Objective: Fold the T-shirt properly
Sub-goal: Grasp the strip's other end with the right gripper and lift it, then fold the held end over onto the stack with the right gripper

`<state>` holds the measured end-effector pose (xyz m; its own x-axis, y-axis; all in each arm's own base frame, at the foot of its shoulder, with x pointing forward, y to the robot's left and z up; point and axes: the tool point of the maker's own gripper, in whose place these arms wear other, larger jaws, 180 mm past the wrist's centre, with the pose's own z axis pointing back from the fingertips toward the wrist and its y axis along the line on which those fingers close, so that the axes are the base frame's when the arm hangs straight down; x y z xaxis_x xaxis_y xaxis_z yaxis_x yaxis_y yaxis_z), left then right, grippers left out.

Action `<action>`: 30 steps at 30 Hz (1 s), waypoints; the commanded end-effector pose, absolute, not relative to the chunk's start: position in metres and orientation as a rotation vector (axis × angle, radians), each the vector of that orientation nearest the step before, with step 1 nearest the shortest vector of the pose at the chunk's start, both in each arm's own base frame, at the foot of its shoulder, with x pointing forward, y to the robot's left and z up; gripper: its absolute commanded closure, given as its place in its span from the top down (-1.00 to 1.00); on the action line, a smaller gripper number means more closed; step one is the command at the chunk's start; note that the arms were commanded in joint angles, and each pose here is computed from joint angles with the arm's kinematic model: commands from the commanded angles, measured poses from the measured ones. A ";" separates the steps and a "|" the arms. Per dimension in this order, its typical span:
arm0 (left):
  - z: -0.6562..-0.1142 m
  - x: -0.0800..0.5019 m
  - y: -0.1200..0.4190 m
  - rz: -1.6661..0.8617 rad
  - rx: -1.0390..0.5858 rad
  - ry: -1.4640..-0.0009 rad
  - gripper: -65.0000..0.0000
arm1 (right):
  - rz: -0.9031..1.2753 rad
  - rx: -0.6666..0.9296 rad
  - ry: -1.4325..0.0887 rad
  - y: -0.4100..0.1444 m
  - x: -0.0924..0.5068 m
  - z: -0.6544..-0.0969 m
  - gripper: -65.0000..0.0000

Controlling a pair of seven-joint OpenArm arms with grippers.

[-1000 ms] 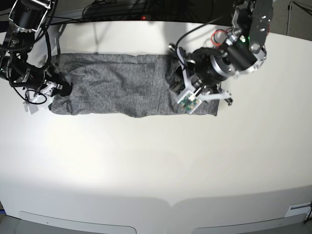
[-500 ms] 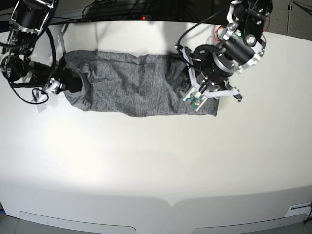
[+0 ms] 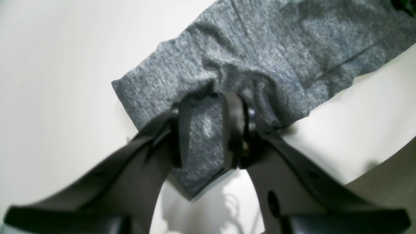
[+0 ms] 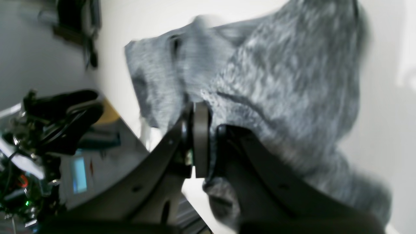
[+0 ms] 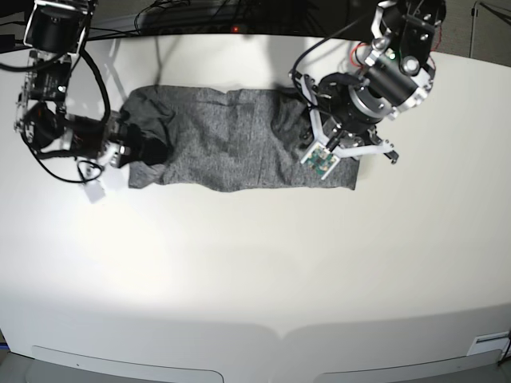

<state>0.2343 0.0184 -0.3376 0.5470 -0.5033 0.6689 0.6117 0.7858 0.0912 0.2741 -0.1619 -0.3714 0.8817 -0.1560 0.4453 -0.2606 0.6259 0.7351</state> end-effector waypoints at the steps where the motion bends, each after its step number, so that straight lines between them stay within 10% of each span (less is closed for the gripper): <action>1: -0.330 0.239 0.019 -0.666 -0.143 -0.769 -0.50 | 0.105 0.921 -0.573 -0.160 0.292 -0.350 -1.00; 30: -0.370 0.201 0.137 -0.645 0.227 -0.578 -0.50 | 0.518 1.229 -0.492 0.100 0.301 -0.299 -1.00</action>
<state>0.1968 0.1353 -0.3766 0.6624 -0.6209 0.4192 0.5094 0.7836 0.3557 0.2909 0.0947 -0.3198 0.8121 0.1405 0.5663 -0.5809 0.2857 0.7622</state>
